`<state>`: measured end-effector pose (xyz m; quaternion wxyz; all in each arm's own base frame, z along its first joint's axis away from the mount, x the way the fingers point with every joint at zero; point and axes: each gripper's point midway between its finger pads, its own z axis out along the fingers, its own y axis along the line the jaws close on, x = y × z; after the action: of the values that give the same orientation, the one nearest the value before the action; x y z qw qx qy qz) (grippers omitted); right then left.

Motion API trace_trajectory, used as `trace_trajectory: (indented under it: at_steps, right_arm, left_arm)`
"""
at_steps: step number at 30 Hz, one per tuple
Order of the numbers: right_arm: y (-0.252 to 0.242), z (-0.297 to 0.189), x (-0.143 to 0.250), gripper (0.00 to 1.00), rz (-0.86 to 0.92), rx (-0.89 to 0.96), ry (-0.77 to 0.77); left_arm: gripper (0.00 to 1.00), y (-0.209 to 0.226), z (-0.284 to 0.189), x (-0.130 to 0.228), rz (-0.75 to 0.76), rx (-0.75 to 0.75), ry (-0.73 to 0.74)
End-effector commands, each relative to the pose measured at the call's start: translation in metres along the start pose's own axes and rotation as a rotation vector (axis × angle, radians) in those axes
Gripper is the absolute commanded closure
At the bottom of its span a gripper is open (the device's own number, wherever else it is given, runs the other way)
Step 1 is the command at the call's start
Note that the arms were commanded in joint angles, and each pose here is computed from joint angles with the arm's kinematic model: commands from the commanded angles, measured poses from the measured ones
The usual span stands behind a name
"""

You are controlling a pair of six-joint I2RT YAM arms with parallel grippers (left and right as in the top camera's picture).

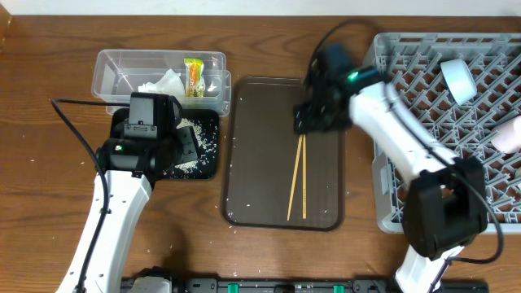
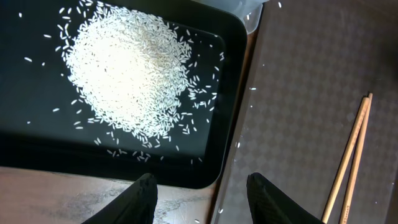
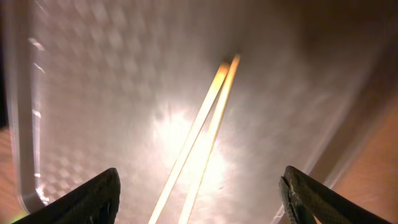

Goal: Sort waste into correct bins and load items into the dishwasher rack
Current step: 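Grasp one wooden chopstick on the brown tray with the right gripper, then carry the chopstick with the right gripper and drop it in the rack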

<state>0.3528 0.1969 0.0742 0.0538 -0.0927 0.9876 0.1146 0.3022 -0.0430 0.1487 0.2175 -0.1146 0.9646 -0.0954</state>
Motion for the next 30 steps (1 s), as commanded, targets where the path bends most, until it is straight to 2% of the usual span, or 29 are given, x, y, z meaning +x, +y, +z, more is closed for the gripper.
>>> trace_trajectory:
  at_steps: [1, 4, 5, 8, 14, 18, 23, 25, 30]
  right_arm:
    - [-0.007, 0.024, 0.026, 0.22, 0.116, 0.082, 0.048]
    - [-0.007, 0.042, 0.045, 0.25, 0.113, 0.097, 0.082]
    - [-0.007, 0.046, 0.050, 0.27, 0.107, 0.100, 0.090]
    - [-0.007, 0.060, 0.065, 0.35, 0.094, 0.113, 0.107]
    - [-0.021, 0.074, 0.080, 0.43, 0.138, 0.193, 0.098]
    - [-0.025, 0.078, 0.086, 0.58, 0.157, 0.198, 0.107]
    - [-0.024, 0.078, 0.078, 0.84, 0.159, 0.190, 0.080]
    - [-0.024, 0.074, 0.071, 0.97, 0.167, 0.184, 0.065]
    - [-0.026, 0.052, 0.033, 0.99, 0.151, 0.157, -0.007]
  left_arm:
    - [0.50, 0.003, 0.001, -0.002, 0.004, -0.014, -0.004]
    - [0.49, 0.003, 0.001, -0.002, 0.004, -0.014, -0.004]
    - [0.45, 0.003, 0.001, -0.002, 0.004, -0.014, -0.004]
    - [0.45, 0.003, 0.001, -0.002, 0.004, -0.014, -0.004]
    - [0.45, 0.003, 0.001, -0.002, 0.004, -0.014, -0.003]
    - [0.45, 0.003, 0.001, -0.002, 0.004, -0.014, -0.003]
    - [0.45, 0.003, 0.001, -0.002, 0.004, -0.014, -0.003]
    - [0.45, 0.003, 0.001, -0.002, 0.004, -0.014, -0.003]
    - [0.44, 0.003, 0.001, -0.002, 0.004, -0.014, -0.004]
